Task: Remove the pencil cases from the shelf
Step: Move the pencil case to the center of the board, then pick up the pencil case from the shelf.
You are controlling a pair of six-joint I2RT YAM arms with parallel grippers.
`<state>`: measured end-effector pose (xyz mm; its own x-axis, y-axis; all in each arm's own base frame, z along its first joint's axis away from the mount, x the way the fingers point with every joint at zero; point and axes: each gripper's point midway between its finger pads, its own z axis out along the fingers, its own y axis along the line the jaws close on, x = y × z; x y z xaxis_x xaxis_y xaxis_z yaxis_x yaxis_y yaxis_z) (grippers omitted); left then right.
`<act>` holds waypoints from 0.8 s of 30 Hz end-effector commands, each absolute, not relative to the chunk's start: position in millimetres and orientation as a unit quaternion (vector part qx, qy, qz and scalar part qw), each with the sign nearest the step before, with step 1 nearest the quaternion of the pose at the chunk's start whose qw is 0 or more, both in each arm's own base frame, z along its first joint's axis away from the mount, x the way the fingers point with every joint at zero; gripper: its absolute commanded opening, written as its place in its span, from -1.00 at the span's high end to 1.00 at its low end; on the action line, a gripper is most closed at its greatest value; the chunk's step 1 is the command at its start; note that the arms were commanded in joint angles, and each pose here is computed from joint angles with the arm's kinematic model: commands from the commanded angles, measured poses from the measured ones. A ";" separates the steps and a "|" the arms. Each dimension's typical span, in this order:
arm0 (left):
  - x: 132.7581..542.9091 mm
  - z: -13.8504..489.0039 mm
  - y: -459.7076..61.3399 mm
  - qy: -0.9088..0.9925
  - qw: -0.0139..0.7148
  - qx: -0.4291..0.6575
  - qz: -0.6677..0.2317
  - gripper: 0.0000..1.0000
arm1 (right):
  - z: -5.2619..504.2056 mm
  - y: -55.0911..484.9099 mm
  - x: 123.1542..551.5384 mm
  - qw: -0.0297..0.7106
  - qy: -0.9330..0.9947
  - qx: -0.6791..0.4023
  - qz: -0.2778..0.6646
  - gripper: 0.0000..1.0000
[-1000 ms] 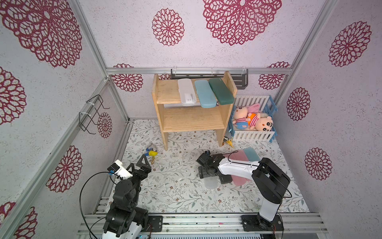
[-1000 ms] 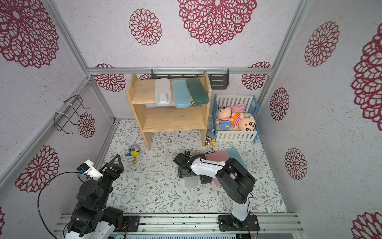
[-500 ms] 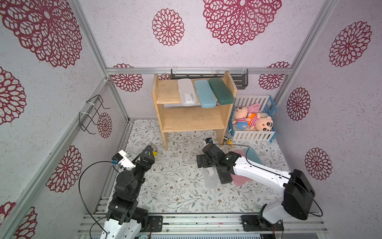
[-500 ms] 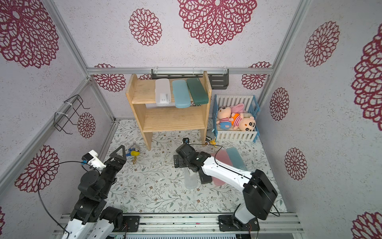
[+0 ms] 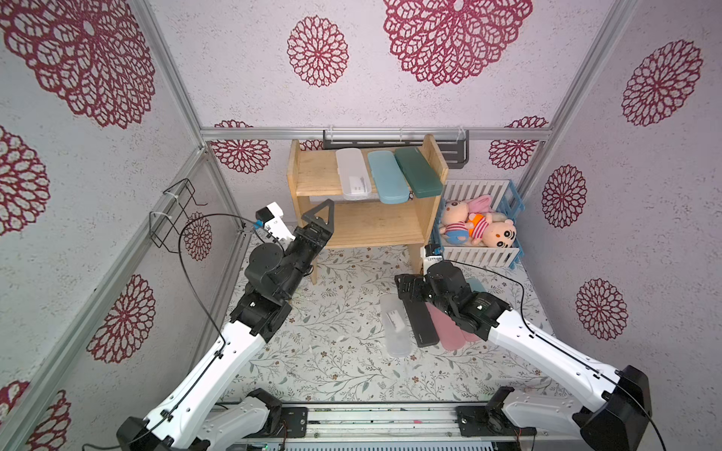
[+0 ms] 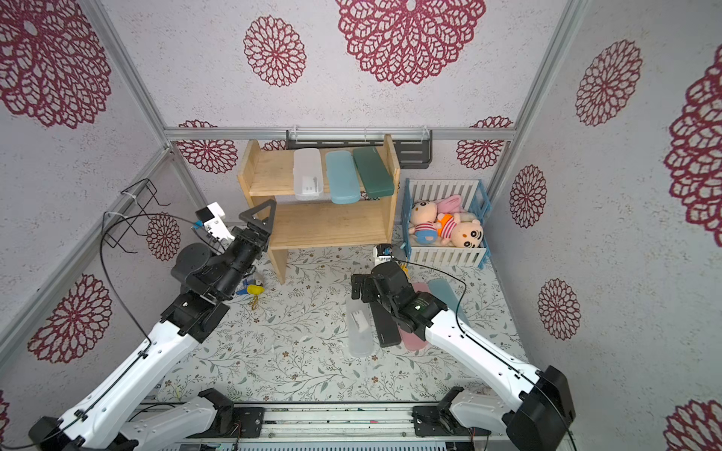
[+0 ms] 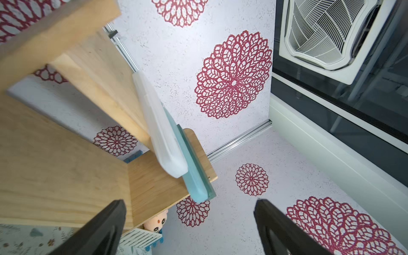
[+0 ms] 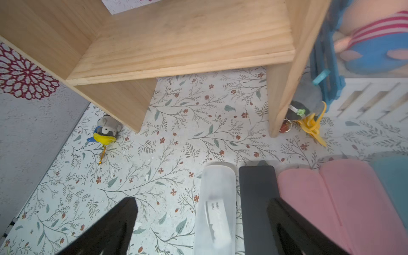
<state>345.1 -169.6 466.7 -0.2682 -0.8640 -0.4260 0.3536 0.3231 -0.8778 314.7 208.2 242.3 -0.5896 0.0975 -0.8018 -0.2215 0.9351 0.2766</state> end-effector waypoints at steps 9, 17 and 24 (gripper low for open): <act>397.1 472.1 -208.9 0.581 0.529 -0.224 -0.576 -0.95 | 257.8 173.3 313.6 0.470 0.862 -0.011 0.190 -0.98; 415.8 467.2 -219.6 0.584 0.521 -0.229 -0.580 -0.87 | 257.0 156.9 316.4 0.468 0.864 -0.008 0.184 -0.98; 421.5 468.6 -223.8 0.573 0.523 -0.225 -0.590 -0.36 | 257.4 147.0 316.5 0.468 0.864 -0.001 0.184 -0.98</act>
